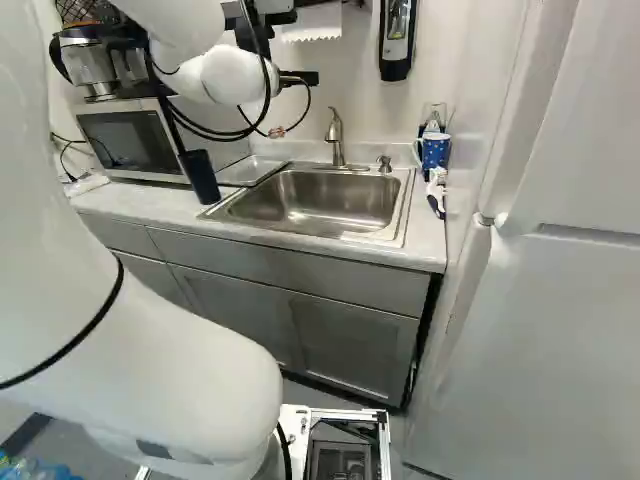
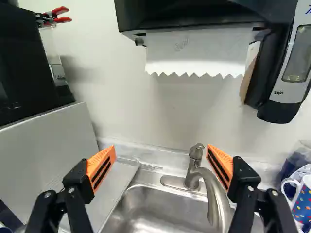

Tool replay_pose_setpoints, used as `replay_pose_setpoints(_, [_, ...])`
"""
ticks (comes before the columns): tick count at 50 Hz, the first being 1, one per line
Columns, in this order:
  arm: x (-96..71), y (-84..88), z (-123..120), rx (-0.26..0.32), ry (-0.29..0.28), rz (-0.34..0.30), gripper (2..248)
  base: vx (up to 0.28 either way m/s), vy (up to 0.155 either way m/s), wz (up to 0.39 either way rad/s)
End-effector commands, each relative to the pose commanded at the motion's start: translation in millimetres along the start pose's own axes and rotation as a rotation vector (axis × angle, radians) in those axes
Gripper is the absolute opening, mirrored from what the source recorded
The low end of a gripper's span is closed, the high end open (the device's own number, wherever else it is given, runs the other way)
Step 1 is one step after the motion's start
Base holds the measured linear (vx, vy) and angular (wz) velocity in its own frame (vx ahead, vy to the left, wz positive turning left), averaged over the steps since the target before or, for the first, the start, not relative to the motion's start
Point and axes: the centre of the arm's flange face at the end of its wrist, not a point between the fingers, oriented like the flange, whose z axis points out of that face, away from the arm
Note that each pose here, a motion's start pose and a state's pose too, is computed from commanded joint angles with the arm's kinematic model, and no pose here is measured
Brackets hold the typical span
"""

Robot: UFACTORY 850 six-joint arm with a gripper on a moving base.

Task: Rinse the cup and place it in the tray

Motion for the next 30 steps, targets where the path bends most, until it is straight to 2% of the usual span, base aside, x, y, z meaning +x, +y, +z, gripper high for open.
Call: replay_pose_setpoints(30, [-6.4,0.1,31,0.0,-0.106,0.0,247,0.0,0.0,0.0])
